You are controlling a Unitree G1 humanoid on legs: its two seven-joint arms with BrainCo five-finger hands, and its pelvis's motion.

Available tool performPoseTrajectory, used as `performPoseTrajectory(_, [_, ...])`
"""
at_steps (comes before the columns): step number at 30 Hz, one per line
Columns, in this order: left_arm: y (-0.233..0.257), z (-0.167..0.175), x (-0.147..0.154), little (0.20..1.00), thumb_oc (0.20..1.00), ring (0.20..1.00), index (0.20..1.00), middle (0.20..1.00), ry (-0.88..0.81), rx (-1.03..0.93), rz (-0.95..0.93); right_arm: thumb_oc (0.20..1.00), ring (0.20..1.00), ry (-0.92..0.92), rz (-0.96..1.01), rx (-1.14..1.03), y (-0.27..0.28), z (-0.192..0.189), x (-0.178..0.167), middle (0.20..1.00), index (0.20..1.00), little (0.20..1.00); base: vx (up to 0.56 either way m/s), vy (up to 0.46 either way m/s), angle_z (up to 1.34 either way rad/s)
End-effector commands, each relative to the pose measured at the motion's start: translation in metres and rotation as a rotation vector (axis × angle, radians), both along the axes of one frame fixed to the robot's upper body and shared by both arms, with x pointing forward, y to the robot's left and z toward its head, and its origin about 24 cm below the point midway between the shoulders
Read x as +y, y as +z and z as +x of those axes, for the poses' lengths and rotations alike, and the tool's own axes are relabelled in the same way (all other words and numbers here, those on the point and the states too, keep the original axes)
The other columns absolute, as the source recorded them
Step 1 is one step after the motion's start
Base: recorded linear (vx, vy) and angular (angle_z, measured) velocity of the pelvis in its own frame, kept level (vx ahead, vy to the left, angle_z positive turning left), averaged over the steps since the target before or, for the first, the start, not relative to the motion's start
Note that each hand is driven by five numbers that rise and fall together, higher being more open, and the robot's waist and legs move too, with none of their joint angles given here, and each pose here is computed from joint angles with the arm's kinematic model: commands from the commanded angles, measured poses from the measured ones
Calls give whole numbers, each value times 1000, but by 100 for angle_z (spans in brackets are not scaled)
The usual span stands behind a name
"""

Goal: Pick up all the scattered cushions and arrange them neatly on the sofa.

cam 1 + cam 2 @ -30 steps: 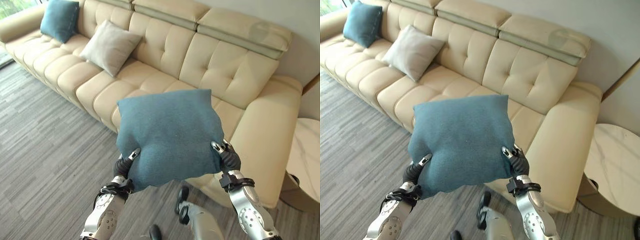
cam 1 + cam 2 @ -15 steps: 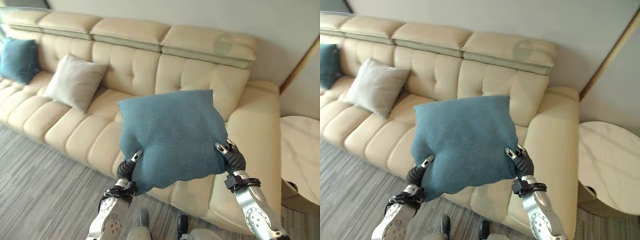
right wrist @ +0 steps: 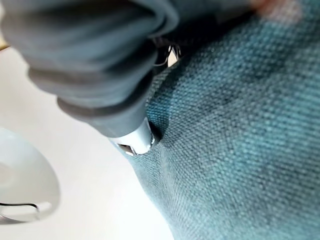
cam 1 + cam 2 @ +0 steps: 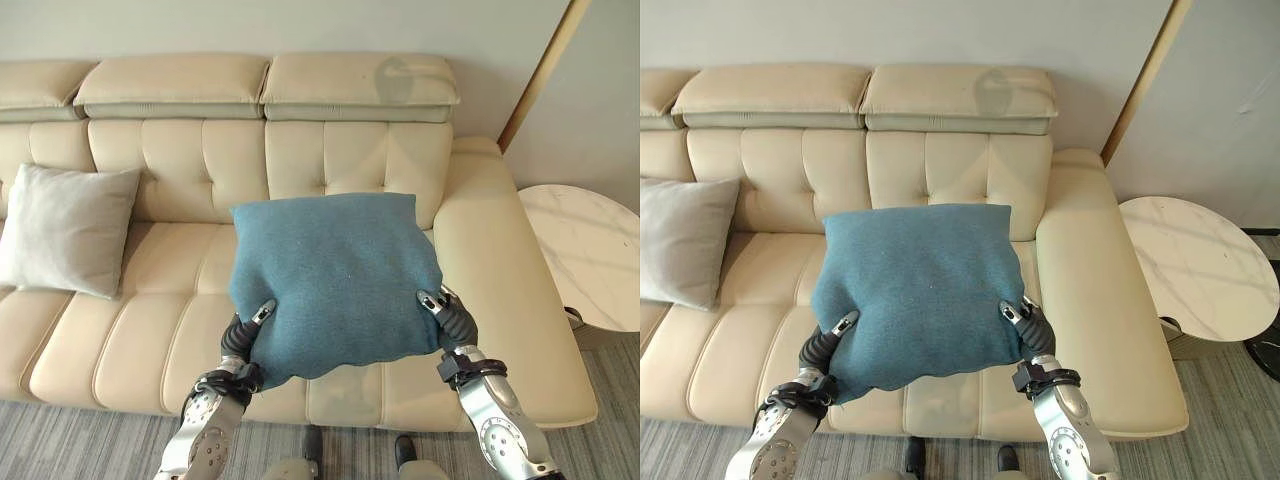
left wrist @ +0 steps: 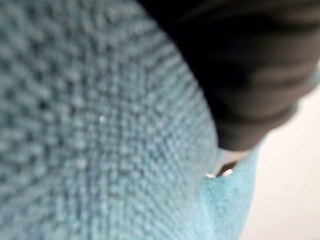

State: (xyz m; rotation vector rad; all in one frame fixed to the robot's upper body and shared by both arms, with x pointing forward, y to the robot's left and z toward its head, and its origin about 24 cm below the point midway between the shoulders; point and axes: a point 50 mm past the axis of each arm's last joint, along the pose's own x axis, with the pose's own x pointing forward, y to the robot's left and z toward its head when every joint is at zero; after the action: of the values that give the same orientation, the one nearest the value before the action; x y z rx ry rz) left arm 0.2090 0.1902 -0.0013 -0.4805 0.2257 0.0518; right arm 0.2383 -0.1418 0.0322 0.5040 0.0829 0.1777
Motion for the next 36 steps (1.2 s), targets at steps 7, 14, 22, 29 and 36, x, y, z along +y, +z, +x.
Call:
performPoseTrajectory(7, [74, 76, -32, 200, 200, 200, 200, 200, -124, -375, 95, 200, 200, 162, -184, -312, 62, 47, 51, 200, 200, 200, 38, 52, -52])
performPoseTrajectory(14, [240, 143, -46, 200, 200, 200, 200, 200, -55, -887, 346, 200, 200, -88, -480, -896, 226, 99, 80, 200, 200, 200, -287, -19, 6])
performPoseTrajectory(22, [367, 143, -32, 200, 200, 200, 200, 200, 211, -1190, 622, 200, 200, -419, -640, -1224, 344, 96, 84, 200, 200, 200, -82, -27, 15])
performPoseTrajectory(29, [445, 142, -13, 1000, 1000, 1000, 1000, 1000, 799, -1127, 1222, 1000, 1000, -931, -1248, -1332, 409, 106, 62, 1000, 1000, 1000, -27, -57, 30])
performPoseTrajectory(36, [466, 143, 15, 1000, 1000, 1000, 1000, 1000, 1039, -866, 1922, 1000, 1000, -1367, -2014, -1085, 419, 123, -20, 1000, 1000, 1000, 3, -16, 23])
